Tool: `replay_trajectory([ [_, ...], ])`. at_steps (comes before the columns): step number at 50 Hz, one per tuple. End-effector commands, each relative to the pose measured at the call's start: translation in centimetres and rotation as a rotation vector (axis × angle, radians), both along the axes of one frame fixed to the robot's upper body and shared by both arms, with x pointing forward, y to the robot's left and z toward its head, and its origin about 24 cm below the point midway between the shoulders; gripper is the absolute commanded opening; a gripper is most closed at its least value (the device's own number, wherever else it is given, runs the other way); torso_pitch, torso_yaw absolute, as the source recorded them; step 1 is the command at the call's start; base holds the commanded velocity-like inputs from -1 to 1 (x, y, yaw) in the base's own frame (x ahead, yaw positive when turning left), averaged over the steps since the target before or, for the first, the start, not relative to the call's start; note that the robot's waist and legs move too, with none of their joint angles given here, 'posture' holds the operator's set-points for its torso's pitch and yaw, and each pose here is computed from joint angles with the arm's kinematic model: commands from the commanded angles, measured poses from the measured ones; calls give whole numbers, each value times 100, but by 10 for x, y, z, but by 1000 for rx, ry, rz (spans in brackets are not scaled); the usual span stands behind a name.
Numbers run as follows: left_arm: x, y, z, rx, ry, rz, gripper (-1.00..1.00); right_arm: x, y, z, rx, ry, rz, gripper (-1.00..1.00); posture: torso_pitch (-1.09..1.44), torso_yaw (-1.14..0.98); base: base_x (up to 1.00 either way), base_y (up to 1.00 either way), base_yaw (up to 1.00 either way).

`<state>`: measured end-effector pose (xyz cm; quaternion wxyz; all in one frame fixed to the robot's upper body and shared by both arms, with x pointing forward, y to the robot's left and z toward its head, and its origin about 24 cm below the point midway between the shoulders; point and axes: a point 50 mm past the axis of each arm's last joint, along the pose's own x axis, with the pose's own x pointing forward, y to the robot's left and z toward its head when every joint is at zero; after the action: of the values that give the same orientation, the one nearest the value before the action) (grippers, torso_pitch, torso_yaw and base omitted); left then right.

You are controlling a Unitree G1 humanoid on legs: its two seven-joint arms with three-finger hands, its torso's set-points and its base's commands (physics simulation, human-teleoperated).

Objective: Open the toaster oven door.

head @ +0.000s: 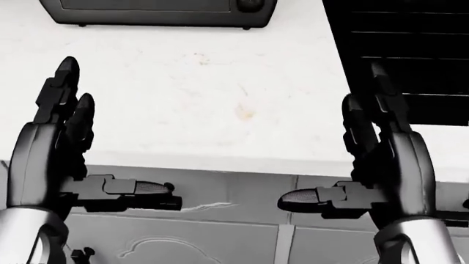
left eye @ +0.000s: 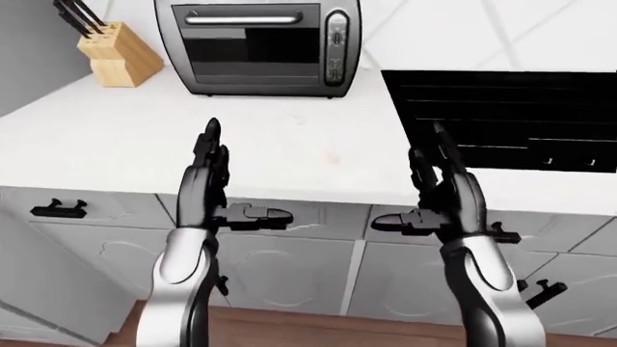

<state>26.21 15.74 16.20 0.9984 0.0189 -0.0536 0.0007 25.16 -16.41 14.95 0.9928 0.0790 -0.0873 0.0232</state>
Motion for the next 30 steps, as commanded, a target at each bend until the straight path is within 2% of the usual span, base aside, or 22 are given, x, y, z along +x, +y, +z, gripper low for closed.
replay_trajectory([
  [1, -2, -5, 18, 2, -100, -23, 100, -3, -3, 19, -10, -103, -15, 100, 0, 0, 30, 0, 0],
  [30, -3, -5, 22, 3, -103, -23, 100, -3, -3, 20, -8, -106, -18, 100, 0, 0, 29, 0, 0],
])
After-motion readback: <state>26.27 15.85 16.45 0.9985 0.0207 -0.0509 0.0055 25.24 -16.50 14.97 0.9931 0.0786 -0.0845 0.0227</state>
